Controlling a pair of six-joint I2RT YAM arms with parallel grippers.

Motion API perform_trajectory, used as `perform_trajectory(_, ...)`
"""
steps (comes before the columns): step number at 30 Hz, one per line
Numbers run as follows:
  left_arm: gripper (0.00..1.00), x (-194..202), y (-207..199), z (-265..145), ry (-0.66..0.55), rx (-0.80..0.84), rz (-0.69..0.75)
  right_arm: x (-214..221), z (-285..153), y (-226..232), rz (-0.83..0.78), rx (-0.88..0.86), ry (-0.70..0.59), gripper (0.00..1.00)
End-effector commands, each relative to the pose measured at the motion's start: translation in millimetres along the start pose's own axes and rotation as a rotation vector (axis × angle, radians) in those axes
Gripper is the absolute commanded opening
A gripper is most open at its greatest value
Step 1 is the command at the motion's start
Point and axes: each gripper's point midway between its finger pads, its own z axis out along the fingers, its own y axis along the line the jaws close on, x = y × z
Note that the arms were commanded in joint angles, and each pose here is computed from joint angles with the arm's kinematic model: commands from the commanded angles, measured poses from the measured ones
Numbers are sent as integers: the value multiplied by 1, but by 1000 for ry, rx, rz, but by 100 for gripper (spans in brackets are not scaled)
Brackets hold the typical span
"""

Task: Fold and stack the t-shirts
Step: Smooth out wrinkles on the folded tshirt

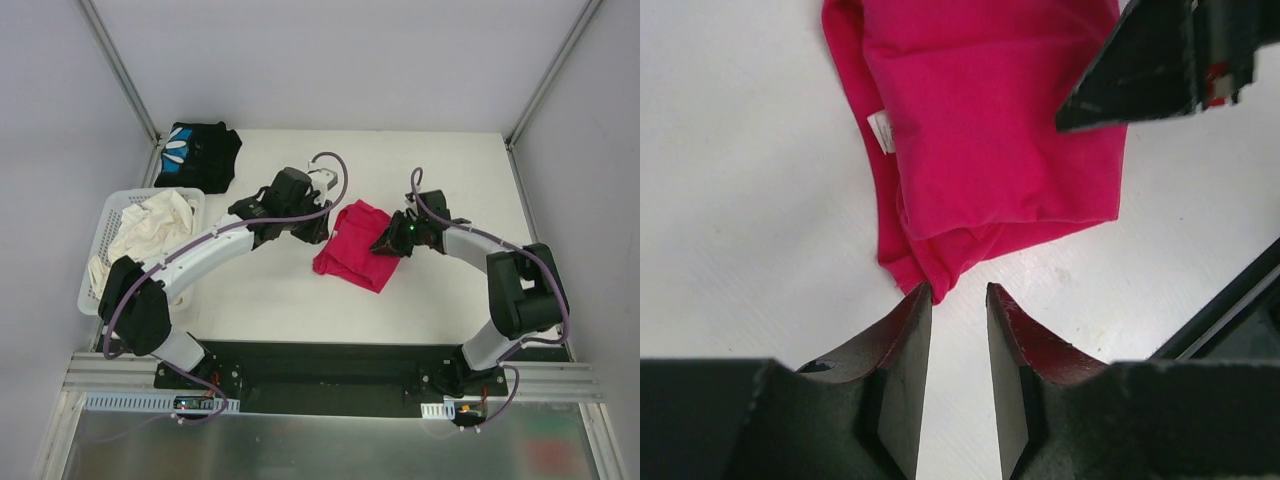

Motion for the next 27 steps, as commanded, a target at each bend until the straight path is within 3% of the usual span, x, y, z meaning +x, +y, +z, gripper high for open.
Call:
perform_trajectory(1,28,-32,-10,-18,-149,11,30,9,11,-16,-55,-9,18,20)
perform_trajectory(9,30,-39,-13,-27,-178,19,30,34,43,-59,19,38,86,21)
perform_trajectory(14,31,-37,-14,-31,-182,24,31,31,51,-55,37,-5,73,22)
perform_trajectory(27,32,-37,-14,-32,-195,27,38,4,-15,9,-80,-81,-52,23)
